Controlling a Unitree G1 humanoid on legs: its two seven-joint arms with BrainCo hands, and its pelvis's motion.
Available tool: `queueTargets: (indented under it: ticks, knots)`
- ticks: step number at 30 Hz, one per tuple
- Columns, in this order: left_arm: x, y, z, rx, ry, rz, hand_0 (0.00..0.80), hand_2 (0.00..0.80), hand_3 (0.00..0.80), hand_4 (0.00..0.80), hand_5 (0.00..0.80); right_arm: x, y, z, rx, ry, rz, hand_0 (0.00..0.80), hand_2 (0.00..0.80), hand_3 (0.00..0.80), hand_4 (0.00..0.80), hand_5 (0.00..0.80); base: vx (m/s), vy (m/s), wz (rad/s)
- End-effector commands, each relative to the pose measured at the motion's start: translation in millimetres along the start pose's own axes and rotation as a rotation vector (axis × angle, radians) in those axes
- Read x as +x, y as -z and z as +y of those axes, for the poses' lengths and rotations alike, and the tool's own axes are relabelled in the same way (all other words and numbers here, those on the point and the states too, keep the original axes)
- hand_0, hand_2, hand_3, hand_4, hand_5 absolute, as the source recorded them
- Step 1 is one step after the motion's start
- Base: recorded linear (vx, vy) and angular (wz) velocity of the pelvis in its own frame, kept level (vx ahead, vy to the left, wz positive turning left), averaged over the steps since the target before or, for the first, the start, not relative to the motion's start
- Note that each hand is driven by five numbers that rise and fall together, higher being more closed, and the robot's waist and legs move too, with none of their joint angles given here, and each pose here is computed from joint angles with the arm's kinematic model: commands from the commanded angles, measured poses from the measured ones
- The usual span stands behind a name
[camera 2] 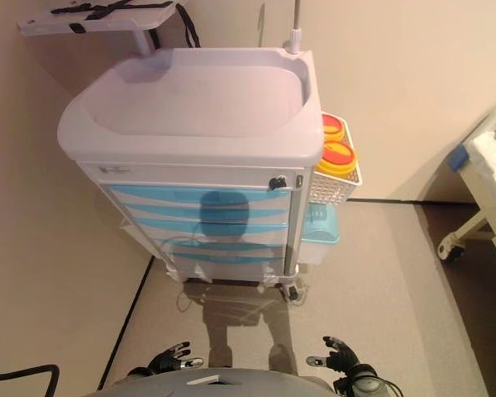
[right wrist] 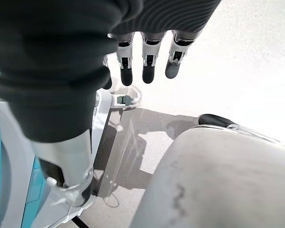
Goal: Open the drawer and pick up the medicine
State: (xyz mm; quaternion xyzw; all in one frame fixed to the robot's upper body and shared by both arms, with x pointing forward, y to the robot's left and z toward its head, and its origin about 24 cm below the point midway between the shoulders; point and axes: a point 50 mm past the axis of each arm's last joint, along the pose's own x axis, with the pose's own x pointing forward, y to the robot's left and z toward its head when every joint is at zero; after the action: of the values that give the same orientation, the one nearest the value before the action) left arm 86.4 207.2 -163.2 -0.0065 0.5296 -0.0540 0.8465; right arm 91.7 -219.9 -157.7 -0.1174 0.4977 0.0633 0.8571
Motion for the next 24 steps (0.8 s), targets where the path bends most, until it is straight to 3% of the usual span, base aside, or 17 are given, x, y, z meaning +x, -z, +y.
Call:
queueTargets:
  ticks: [1,7,13,24]
  knots:
    - [6.4,-18.0,-7.9,0.008,0.009,-0.063,0.000,0.000,0.000,0.000,0.000,7.3,-18.9,8.4,-0.034,-0.026,-0.047,0.000,0.000,0.000,0.000,0.000,0.043,0.016,-0.01]
    - [7.5,-25.0,-8.0,-0.004,-0.004,-0.095,0.000,0.000,0.000,0.000,0.000,7.7,-23.7,3.5,-0.040,-0.013,-0.068,0.000,0.000,0.000,0.000,0.000,0.009,0.035,-0.08]
    - [10.2,-57.4,-6.1,-0.049,0.000,-0.229,0.000,0.000,0.000,0.000,0.000,11.9,-45.9,-7.0,-0.031,0.029,-0.130,0.000,0.000,0.000,0.000,0.000,-0.092,0.032,-0.09]
    - [-2.9,-152.8,2.7,-0.153,0.041,-0.664,0.000,0.000,0.000,0.000,0.000,15.1,-105.3,-26.8,-0.046,0.083,-0.316,0.000,0.000,0.000,0.000,0.000,-0.098,0.043,-0.18]
